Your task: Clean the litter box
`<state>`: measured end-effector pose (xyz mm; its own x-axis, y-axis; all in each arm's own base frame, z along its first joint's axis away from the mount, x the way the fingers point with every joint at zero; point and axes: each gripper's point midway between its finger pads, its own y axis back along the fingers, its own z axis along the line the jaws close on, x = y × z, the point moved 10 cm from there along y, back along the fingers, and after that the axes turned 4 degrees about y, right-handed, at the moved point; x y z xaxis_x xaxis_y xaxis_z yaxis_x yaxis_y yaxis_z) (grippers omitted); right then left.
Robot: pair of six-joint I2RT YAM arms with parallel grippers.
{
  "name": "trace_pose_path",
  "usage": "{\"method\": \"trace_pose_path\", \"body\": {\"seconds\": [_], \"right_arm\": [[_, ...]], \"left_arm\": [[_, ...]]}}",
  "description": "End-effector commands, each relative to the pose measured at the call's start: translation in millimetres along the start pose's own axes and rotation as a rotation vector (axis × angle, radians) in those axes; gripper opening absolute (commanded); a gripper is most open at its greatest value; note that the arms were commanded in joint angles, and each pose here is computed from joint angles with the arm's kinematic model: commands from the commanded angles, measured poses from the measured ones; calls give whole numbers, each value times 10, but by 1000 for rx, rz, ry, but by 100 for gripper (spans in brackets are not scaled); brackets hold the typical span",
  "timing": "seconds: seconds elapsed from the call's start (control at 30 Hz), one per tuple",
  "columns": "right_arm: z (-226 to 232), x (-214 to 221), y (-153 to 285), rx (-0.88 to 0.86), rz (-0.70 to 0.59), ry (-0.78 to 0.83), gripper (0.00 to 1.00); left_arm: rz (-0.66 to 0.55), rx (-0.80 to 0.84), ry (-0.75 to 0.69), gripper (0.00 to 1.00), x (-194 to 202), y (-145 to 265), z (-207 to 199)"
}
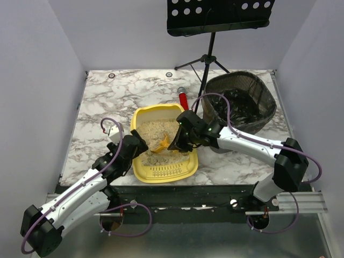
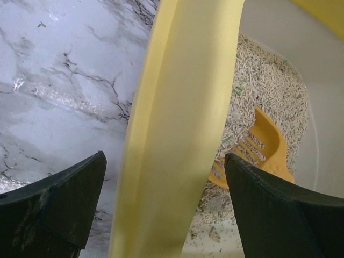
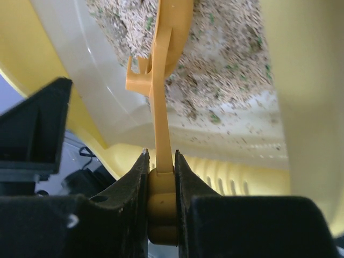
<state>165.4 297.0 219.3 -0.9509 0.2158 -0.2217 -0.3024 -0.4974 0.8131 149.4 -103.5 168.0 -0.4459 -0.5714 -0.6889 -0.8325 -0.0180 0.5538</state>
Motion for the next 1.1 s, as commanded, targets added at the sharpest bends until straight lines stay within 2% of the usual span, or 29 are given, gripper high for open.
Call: {"method": "trace_pose_path", "body": {"seconds": [0.0,0.17,0.43,0.67,0.87,1.07], "right_arm": [[-84,-23,-399,52,-27,-64,1],[-113,-105,-652,51,-132,-104,1],[-160,-122,-852,-32,-207,-157,1],[-188,-162,-772,-47,-274,-44,1],[-248,-140,-630,-90,-312,-24,1],[-155,-119,-457,-216,-321,1,1]], "left_arm": [[14,33,30,99,39,1,13],[11,42,47,99,49,-12,4],[25,52,52,99,64,-7,-2],[7,38,71,99,38,21,27],[-9,44,102,99,0,78,43],[-32,82,147,99,-77,168,23]]}}
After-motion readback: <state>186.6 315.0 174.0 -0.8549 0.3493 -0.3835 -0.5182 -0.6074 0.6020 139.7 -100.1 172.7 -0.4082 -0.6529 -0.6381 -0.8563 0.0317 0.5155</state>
